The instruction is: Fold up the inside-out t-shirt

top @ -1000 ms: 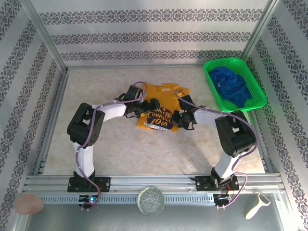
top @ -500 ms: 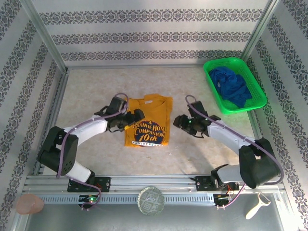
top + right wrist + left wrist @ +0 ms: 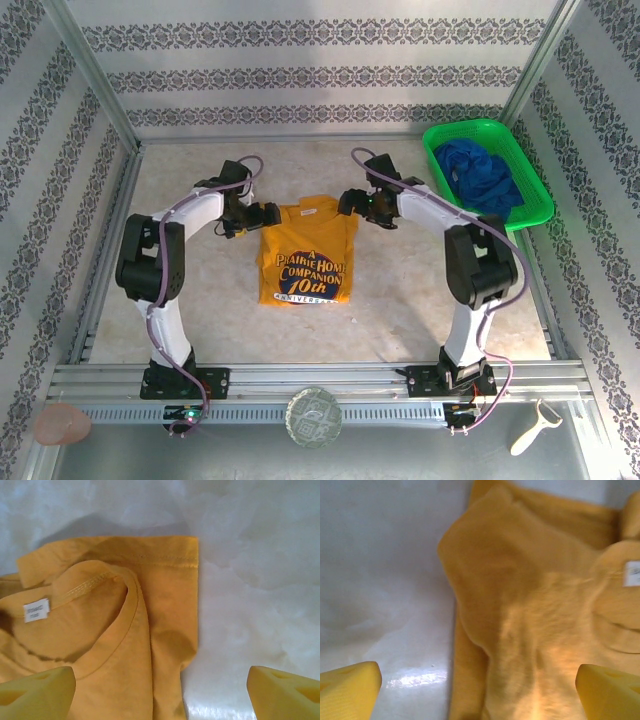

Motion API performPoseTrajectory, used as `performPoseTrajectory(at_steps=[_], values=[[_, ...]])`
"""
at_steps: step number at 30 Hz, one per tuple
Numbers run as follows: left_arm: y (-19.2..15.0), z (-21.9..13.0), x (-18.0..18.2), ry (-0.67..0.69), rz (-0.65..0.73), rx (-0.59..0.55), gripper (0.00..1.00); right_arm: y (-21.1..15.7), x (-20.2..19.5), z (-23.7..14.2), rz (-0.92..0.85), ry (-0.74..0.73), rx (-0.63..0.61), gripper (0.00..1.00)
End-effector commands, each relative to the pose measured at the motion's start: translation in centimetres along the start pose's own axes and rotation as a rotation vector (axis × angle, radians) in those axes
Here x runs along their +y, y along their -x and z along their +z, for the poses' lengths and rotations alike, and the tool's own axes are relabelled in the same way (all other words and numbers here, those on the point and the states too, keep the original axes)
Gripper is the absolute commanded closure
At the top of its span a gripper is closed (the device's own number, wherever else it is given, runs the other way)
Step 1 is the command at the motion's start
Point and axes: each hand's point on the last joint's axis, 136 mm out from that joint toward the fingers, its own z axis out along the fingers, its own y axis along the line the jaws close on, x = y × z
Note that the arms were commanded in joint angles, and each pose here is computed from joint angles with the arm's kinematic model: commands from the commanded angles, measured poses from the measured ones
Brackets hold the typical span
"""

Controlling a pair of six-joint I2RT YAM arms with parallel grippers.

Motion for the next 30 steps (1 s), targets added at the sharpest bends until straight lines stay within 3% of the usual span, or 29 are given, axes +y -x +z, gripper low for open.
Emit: performPoseTrajectory(at_steps=[1, 11, 15, 17, 19, 21, 23, 25, 26, 27, 30], values=[[0.2, -0.3, -0.3, 0.018, 0.078, 0.027, 0.0, -0.4, 0.0, 1.3, -0.047, -0.069, 0.032, 0.11], [0.7, 3.3, -2.9, 0.001, 0.124, 0.081, 0.0, -1.9, 2.6, 5.8, -0.062, -0.028, 0.115, 0.13], [0.3, 4.7, -3.5, -0.013, 0.119, 0.1, 0.03, -2.5, 3.5, 6.6, -0.056, 0.018, 0.141, 0.27], [0.1, 5.1, -3.9, -0.034, 0.117, 0.106, 0.17, -2.6, 3.6, 6.8, -0.043, 0.032, 0.142, 0.41], [0.1, 5.3, -4.4, -0.063, 0.113, 0.095, 0.42, -2.8, 3.7, 7.0, -0.036, 0.049, 0.144, 0.58], [0.2, 5.4, -4.9, -0.099, 0.102, 0.073, 0.59, -2.9, 3.9, 7.1, -0.03, 0.073, 0.147, 0.73], [0.1, 5.6, -5.6, -0.148, 0.088, 0.058, 0.62, -2.9, 4.1, 7.1, -0.014, 0.114, 0.15, 0.86], [0.0, 6.1, -6.1, -0.198, 0.069, 0.06, 0.78, -2.6, 4.6, 6.9, 0.017, 0.177, 0.148, 1.0], [0.1, 6.1, -6.5, -0.222, 0.061, 0.061, 0.86, -2.3, 4.8, 6.6, 0.034, 0.205, 0.14, 1.0], [0.4, 6.0, -6.6, -0.236, 0.051, 0.05, 1.0, -2.0, 5.0, 6.3, 0.056, 0.243, 0.133, 1.0], [2.8, 4.3, -6.6, -0.262, 0.013, -0.052, 1.0, 0.3, 6.1, 4.1, 0.1, 0.351, 0.075, 1.0]])
